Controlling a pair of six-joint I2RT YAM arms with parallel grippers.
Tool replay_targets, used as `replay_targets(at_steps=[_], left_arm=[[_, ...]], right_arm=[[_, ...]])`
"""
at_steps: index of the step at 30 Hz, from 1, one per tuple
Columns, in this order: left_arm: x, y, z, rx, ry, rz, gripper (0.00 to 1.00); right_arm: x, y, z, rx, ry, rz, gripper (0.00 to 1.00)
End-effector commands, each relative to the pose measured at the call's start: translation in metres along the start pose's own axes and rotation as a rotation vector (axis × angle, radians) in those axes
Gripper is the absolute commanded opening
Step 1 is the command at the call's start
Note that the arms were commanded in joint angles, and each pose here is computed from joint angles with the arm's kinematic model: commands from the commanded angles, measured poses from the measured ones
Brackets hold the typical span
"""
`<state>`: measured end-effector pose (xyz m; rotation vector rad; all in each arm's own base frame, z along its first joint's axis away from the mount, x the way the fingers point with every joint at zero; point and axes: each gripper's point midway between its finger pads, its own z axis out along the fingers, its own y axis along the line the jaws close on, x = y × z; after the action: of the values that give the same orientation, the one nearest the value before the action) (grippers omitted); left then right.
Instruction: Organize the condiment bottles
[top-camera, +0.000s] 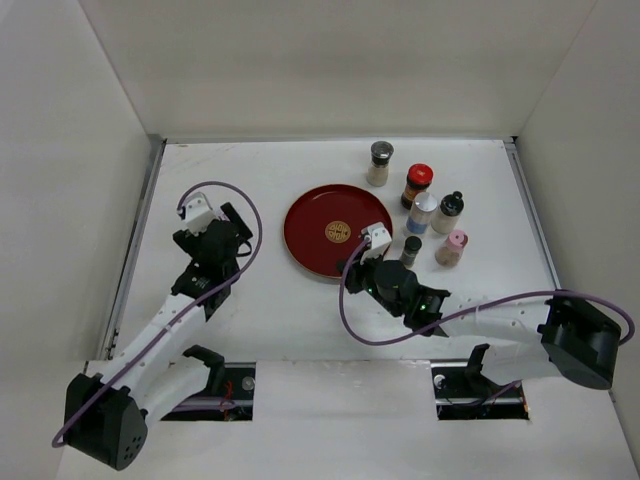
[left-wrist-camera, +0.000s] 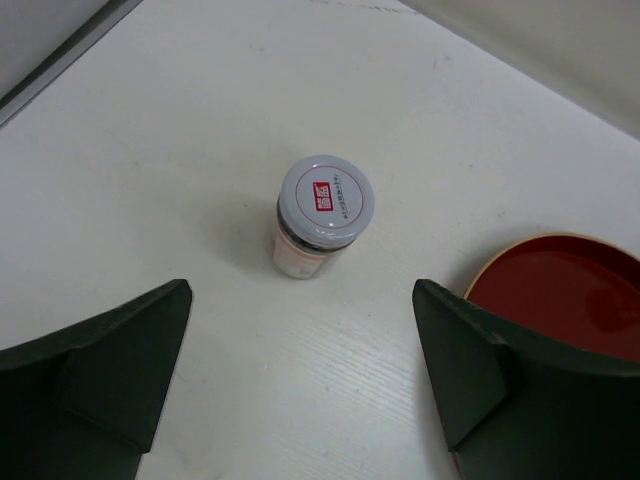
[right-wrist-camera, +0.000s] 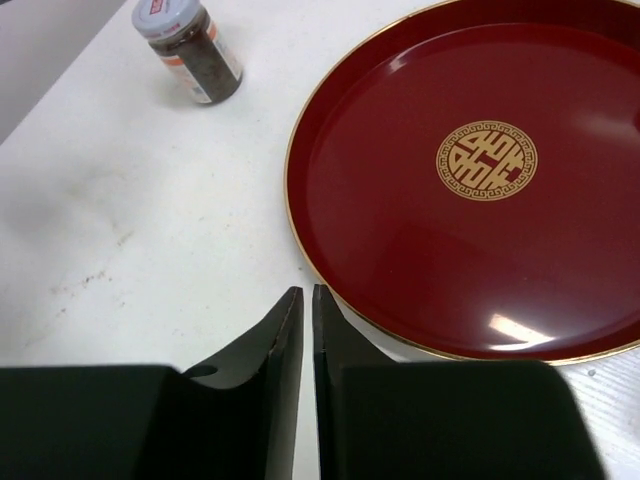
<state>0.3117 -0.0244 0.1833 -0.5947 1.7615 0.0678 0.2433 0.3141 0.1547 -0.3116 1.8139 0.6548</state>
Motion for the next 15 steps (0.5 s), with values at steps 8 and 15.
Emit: replay_targets(at_steps=[8, 15], left_arm=[[-0.001, -0.005, 0.03, -0.042, 0.037, 0.081, 0.83], [0.016, -0.035, 0.068, 0.01, 0.095, 0.093, 0.87]], right_arm=[[-0.015, 0.012, 0.003, -0.043, -0.05, 0.039, 0.5], [-0.009, 0.013, 0.007, -0.044, -0.037, 0.033, 0.67]])
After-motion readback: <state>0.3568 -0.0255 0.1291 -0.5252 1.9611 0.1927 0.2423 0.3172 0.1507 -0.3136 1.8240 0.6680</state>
